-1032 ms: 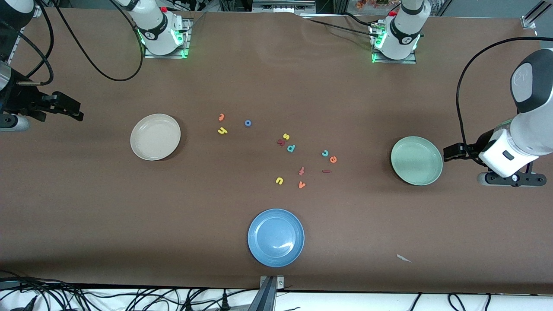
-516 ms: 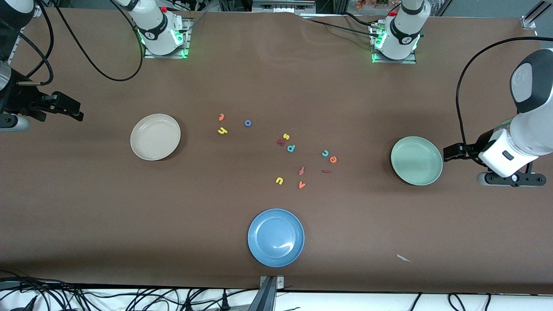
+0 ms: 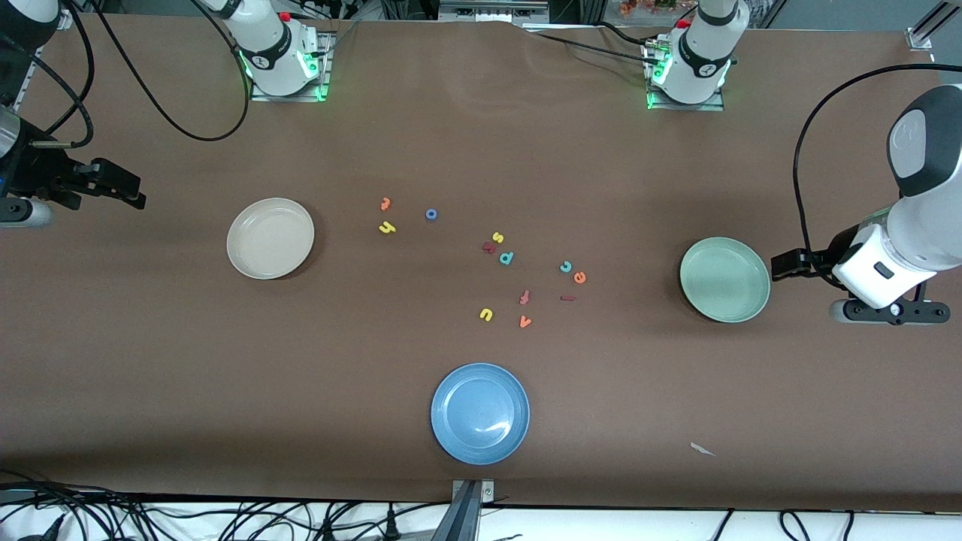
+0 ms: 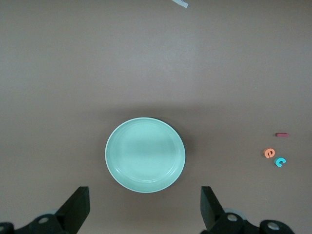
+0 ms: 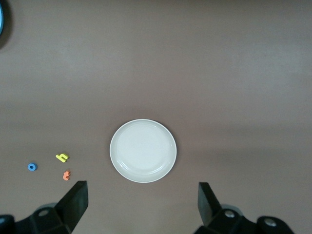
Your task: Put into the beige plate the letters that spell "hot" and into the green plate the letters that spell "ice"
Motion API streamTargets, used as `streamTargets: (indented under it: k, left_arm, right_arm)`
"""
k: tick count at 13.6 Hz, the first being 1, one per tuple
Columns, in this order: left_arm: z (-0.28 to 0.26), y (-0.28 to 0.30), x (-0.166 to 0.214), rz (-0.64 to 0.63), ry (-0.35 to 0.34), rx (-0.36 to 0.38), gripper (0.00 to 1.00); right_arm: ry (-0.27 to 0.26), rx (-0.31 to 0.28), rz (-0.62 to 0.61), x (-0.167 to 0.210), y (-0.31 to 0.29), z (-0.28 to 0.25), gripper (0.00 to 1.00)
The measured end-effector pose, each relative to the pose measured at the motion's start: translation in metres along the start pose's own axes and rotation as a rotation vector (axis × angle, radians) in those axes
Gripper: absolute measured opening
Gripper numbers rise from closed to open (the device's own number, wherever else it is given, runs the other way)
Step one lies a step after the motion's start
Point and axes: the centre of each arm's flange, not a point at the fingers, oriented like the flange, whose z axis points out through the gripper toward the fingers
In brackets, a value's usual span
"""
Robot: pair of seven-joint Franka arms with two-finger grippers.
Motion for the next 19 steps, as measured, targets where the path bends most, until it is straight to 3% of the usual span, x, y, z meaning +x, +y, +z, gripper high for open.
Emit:
streamTargets:
  k: [19]
  left_arm:
    - [0.0046, -0.0003, 0.0006, 0.000, -0.008, 0.000, 1.00]
  right_arm:
    - [-0.002, 0.000, -0.003, -0.0007, -0.0017, -0.0004, 1.00]
